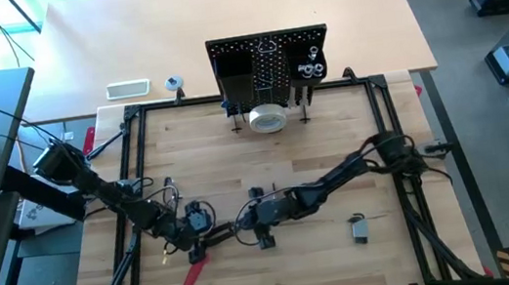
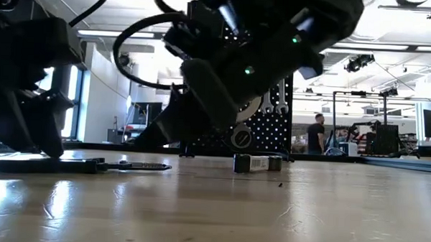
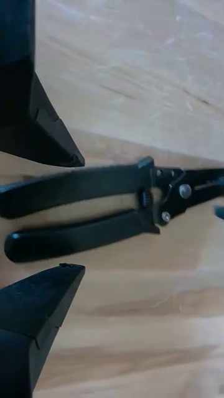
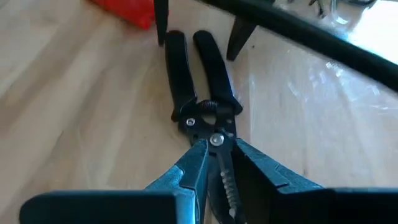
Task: Hang tools onto peg board
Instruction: Hang the black wire stripper on the peg board
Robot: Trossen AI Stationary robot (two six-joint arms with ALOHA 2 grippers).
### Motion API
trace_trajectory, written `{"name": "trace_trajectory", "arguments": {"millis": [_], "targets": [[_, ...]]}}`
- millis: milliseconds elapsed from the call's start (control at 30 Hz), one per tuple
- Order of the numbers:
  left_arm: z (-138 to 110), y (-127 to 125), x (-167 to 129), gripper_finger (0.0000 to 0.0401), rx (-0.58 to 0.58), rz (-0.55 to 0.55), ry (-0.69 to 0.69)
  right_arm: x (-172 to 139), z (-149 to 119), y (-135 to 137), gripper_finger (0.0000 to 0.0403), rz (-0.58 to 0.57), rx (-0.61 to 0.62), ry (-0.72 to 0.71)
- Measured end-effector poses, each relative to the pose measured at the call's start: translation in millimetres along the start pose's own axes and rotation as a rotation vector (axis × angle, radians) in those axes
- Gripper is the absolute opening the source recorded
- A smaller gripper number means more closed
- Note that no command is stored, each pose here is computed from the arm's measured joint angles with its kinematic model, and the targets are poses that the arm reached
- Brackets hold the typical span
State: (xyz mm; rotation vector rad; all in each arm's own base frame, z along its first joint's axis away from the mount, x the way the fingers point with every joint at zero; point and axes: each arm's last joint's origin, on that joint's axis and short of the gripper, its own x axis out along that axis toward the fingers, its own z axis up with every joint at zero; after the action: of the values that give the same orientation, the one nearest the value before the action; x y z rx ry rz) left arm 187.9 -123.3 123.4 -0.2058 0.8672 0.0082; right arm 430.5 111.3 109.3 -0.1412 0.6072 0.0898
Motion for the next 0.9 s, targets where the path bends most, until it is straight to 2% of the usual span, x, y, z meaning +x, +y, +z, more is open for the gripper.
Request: {"name": "trace_trajectory", "arguments": {"millis": [167,433,667,900], "targets": [[0.1,-4.2,0.2,0.0263,0.004,-0.006,-0.029,7.3,-5.3,-4.3,0.0068,0.017,-0.004,0.066],[-0.2,-3.7,0.2,0.0263,0.015,0.006,-0.031,7.3,-6.4,-5.0,0.0068,0.017,0.011,0.081],[-2.4,4.1,1.0,0.0263,0.006,0.094,-0.015,6.1,-17.4,-9.0,0.0048,0.035,0.087,0.091],[1.0,-0.6,1.2,0.0263,-0.003,0.008,-0.014,4.4,-28.6,-10.1,0.0012,0.044,0.135,0.037]]}}
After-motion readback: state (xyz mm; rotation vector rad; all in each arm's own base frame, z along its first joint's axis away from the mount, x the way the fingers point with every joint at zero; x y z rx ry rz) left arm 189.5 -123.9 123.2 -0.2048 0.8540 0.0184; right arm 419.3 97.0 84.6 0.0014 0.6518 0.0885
